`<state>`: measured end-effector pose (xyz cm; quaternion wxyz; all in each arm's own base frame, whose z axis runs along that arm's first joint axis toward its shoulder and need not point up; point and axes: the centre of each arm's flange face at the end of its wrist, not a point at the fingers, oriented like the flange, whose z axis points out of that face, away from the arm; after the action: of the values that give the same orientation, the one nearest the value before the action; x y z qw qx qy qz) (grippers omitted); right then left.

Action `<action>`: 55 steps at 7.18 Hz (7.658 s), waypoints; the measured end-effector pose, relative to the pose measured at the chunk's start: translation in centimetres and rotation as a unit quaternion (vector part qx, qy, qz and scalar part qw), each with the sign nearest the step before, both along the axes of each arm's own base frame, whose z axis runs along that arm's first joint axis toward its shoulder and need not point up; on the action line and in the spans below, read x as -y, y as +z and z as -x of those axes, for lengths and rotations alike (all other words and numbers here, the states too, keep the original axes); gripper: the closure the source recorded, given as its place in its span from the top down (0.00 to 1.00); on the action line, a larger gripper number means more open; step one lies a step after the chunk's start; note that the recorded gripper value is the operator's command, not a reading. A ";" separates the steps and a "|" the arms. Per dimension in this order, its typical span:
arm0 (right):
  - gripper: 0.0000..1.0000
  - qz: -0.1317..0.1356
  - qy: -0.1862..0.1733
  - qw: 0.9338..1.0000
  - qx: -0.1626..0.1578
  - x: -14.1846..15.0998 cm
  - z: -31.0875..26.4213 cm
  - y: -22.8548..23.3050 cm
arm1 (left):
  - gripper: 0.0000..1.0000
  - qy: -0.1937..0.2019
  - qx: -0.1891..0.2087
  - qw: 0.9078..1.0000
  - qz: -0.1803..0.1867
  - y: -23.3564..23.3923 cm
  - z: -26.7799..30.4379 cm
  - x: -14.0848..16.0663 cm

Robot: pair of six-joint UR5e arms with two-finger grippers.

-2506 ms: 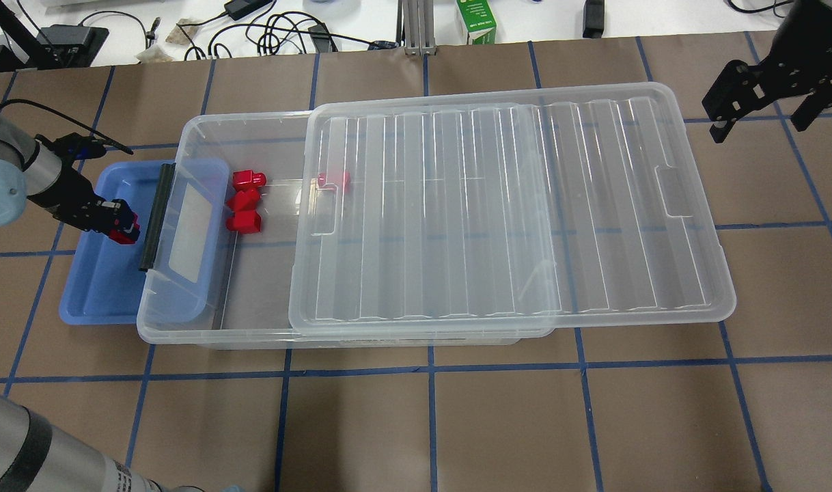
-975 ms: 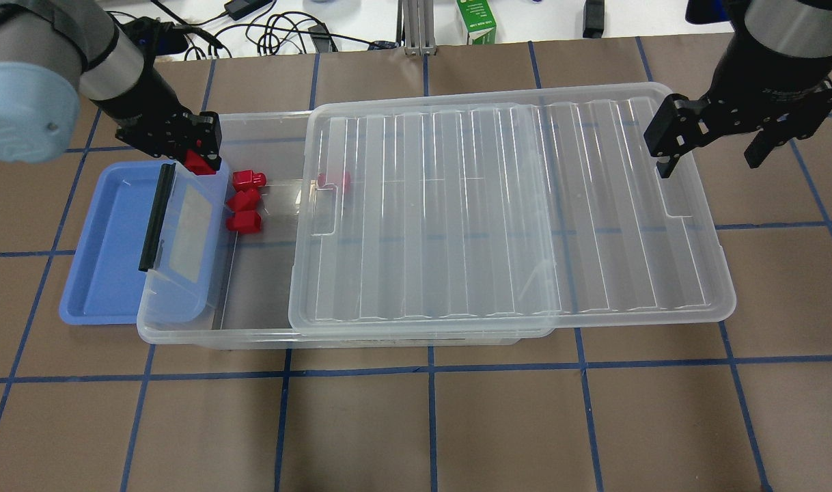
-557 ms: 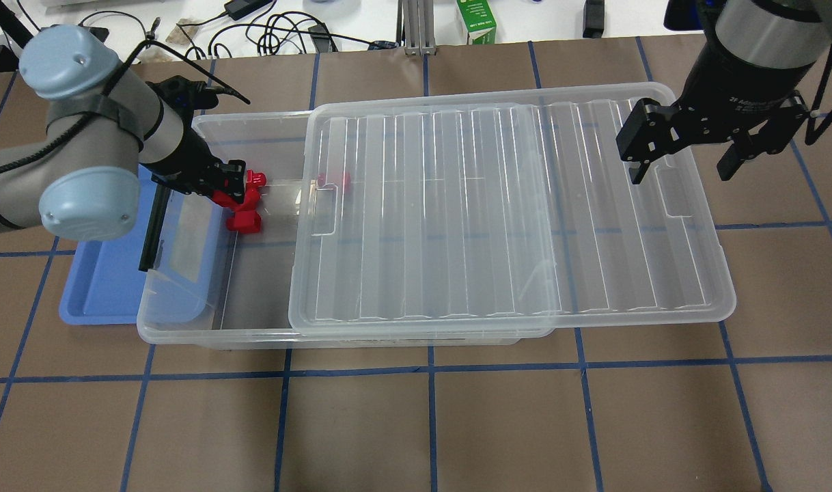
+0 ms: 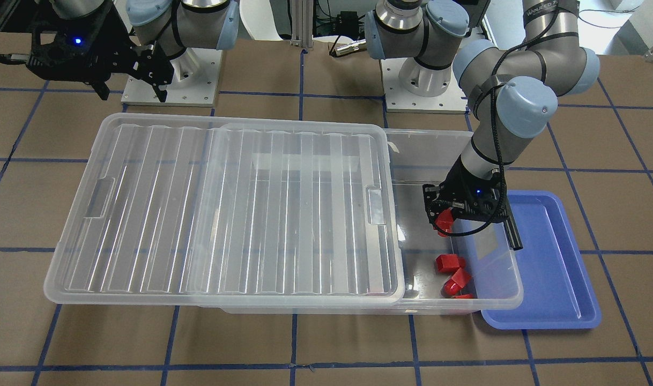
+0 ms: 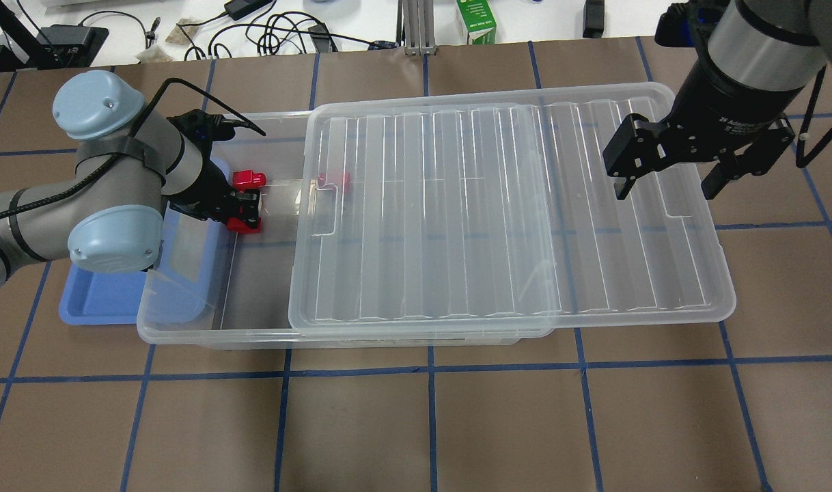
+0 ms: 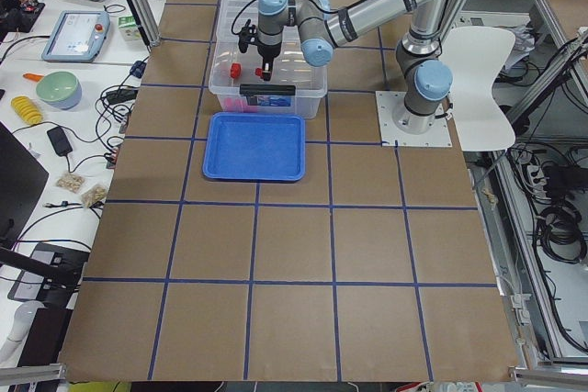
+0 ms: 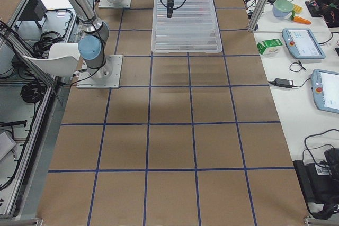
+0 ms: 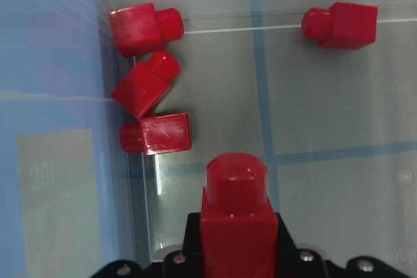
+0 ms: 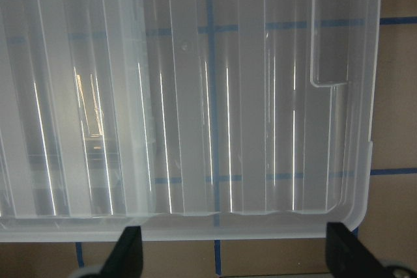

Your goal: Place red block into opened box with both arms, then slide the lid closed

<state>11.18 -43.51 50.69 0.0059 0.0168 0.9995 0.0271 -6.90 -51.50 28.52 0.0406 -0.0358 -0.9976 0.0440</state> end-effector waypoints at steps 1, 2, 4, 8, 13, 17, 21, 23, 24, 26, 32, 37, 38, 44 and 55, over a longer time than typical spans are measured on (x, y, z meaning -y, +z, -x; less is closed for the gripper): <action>1.00 0.003 0.001 1.000 -0.004 -0.3 0.1 0.0 | 0.20 0.000 -0.001 1.000 -0.007 -0.7 0.1 -0.2; 1.00 0.004 0.002 1.000 -0.009 -0.4 0.2 0.0 | 0.24 0.001 -0.003 1.000 -0.013 -1.3 0.1 -0.3; 1.00 0.002 0.002 1.000 -0.013 -0.4 0.3 -0.3 | 0.54 0.002 -0.004 1.000 -0.022 -2.1 0.1 -0.5; 1.00 0.003 0.000 1.000 -0.008 -0.5 0.2 -0.1 | 0.71 0.004 -0.004 1.000 -0.024 -2.4 0.1 -0.3; 1.00 -0.007 -0.020 0.999 -0.044 0.4 3.1 -0.7 | 0.86 0.013 -0.001 1.000 -0.023 10.9 -0.3 3.1; 1.00 0.006 -0.046 0.998 -0.044 3.1 9.5 -1.6 | 1.00 0.013 0.040 0.999 -0.006 26.5 4.2 -0.5; 1.00 0.023 0.029 0.998 -0.047 8.5 17.0 -6.4 | 1.00 -0.011 0.047 0.999 0.006 27.0 4.0 -1.5; 1.00 0.016 0.055 0.997 -0.044 10.0 19.8 -8.9 | 1.00 -0.018 0.048 0.999 0.004 24.5 3.5 -0.8; 1.00 0.014 0.067 0.997 -0.043 10.6 20.4 -10.0 | 1.00 -0.019 0.050 0.999 0.004 24.2 3.4 -0.7; 1.00 0.000 0.071 0.997 -0.032 10.4 20.4 -12.6 | 1.00 -0.019 0.055 0.998 -0.020 22.1 3.2 0.5; 1.00 -0.022 0.078 0.997 -0.007 10.0 19.2 -15.5 | 1.00 -0.028 0.071 0.997 -0.013 24.4 3.5 -1.2; 1.00 -0.021 0.075 0.997 0.013 10.4 17.7 -16.4 | 1.00 -0.026 0.065 0.997 -0.012 24.0 3.3 -1.3; 1.00 -0.023 0.066 0.998 0.012 10.5 16.8 -16.6 | 1.00 -0.025 0.065 0.997 -0.010 23.8 3.3 -1.2; 1.00 -0.025 0.014 1.000 -0.003 10.6 6.9 -16.6 | 1.00 -0.022 0.062 0.998 -0.023 22.7 3.0 -1.4; 1.00 -0.003 -0.033 0.999 -0.015 10.5 0.2 -16.2 | 1.00 -0.024 0.066 0.997 -0.020 22.8 2.9 -1.3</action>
<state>10.94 -53.97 34.51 -0.0080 0.0502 0.9983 0.0297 -9.83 -50.21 51.30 -0.0233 -0.0619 -0.9976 0.0211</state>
